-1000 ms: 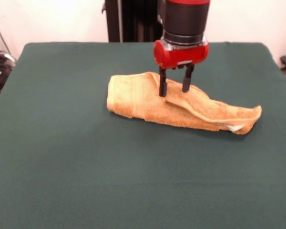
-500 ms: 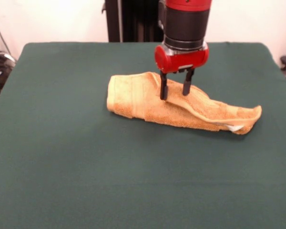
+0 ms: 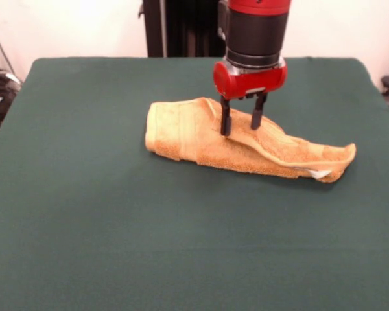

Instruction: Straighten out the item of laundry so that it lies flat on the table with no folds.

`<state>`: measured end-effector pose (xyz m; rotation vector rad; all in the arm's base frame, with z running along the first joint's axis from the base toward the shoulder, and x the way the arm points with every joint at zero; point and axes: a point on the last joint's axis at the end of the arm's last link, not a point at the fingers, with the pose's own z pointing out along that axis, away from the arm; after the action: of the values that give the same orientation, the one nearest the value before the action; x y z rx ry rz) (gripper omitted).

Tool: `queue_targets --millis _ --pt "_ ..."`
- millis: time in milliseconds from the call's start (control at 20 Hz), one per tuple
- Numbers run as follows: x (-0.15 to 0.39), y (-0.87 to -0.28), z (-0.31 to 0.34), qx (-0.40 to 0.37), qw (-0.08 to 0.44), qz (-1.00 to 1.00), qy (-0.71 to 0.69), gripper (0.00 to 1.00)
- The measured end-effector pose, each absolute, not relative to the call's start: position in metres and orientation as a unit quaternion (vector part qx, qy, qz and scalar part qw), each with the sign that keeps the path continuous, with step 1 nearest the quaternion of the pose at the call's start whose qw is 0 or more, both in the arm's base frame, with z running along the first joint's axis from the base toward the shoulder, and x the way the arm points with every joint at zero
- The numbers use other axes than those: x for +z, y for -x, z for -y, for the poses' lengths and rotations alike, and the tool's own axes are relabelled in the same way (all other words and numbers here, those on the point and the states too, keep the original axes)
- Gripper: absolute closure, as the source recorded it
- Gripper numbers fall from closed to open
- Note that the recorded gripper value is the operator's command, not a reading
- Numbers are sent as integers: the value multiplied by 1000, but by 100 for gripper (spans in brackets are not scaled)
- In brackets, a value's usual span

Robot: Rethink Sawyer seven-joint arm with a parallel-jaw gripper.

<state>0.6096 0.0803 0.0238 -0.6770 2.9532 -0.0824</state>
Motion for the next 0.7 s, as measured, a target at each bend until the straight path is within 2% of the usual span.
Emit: queue_targets --millis 700 --pt "22 -608 -86 -32 56 -970 235 0"
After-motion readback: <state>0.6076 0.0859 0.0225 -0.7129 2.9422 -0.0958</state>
